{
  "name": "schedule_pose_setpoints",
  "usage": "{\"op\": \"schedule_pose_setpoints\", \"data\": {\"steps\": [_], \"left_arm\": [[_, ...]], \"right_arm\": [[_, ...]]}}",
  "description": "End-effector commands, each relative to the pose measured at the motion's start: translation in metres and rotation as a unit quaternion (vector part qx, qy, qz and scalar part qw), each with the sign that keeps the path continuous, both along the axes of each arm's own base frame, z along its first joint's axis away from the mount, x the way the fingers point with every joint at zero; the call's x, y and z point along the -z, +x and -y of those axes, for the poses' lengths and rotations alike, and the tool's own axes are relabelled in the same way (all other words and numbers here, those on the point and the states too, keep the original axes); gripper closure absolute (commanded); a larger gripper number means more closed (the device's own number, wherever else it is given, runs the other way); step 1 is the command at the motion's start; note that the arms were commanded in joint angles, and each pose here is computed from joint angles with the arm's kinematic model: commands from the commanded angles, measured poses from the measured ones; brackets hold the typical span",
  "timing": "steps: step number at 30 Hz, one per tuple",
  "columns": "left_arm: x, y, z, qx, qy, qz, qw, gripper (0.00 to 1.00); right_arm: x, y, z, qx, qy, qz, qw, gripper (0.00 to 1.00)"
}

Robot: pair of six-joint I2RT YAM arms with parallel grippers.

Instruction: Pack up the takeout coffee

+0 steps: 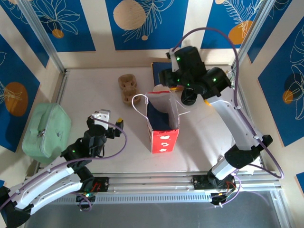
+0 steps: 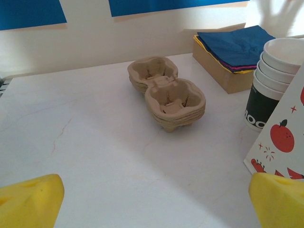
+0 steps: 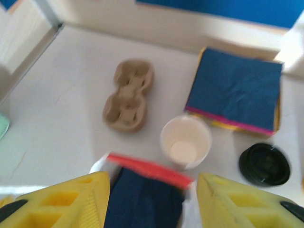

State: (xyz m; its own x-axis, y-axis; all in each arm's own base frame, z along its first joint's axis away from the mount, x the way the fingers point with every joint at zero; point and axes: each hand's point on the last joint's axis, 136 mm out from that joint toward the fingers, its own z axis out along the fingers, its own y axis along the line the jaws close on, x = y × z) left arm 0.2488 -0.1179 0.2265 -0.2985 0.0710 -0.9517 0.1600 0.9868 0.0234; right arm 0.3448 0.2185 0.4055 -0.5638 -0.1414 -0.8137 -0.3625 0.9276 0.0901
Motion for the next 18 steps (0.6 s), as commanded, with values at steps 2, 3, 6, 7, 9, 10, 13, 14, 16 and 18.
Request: {"op": "schedule_pose_setpoints", "data": {"steps": [2, 3, 6, 7, 9, 10, 13, 14, 16, 18], "left_arm": [[-0.01, 0.004, -0.003, -0.013, -0.003, 0.009, 1.0, 0.01], [-0.009, 0.004, -0.003, -0.013, -0.003, 0.008, 1.0, 0.01], [-0.01, 0.005, -0.001, -0.012, -0.003, 0.006, 1.0, 0.01], [-0.009, 0.006, 0.0, -0.012, -0.001, 0.004, 1.0, 0.01], [-0.009, 0.007, 0.0, -0.014, 0.001, 0.003, 1.0, 0.01], [-0.011, 0.008, 0.001, -0.014, 0.002, 0.004, 1.0, 0.01], [-0.013, 0.009, -0.001, -0.018, 0.007, 0.006, 1.0, 0.0], [-0.014, 0.009, -0.001, -0.019, 0.008, 0.008, 1.0, 0.01], [-0.016, 0.01, -0.001, -0.02, 0.009, 0.01, 1.0, 0.01], [-0.017, 0.01, -0.001, -0.021, 0.012, 0.011, 1.0, 0.01]], "right_arm": [[-0.016, 0.058, 0.022, 0.032, 0.02, 0.047, 0.998, 0.48], [-0.014, 0.072, 0.029, 0.041, 0.029, 0.043, 0.998, 0.48], [-0.004, 0.108, 0.046, 0.058, 0.053, 0.032, 0.996, 0.47], [0.0, 0.12, 0.051, 0.063, 0.059, 0.029, 0.996, 0.47], [0.015, 0.145, 0.058, 0.07, 0.06, 0.02, 0.996, 0.47], [0.023, 0.155, 0.062, 0.074, 0.058, 0.016, 0.995, 0.47], [0.049, 0.189, 0.069, 0.083, 0.05, 0.006, 0.995, 0.46], [0.058, 0.198, 0.07, 0.083, 0.049, 0.002, 0.995, 0.45], [0.077, 0.215, 0.068, 0.08, 0.046, -0.012, 0.996, 0.44], [0.096, 0.229, 0.063, 0.072, 0.04, -0.021, 0.996, 0.44]]}}
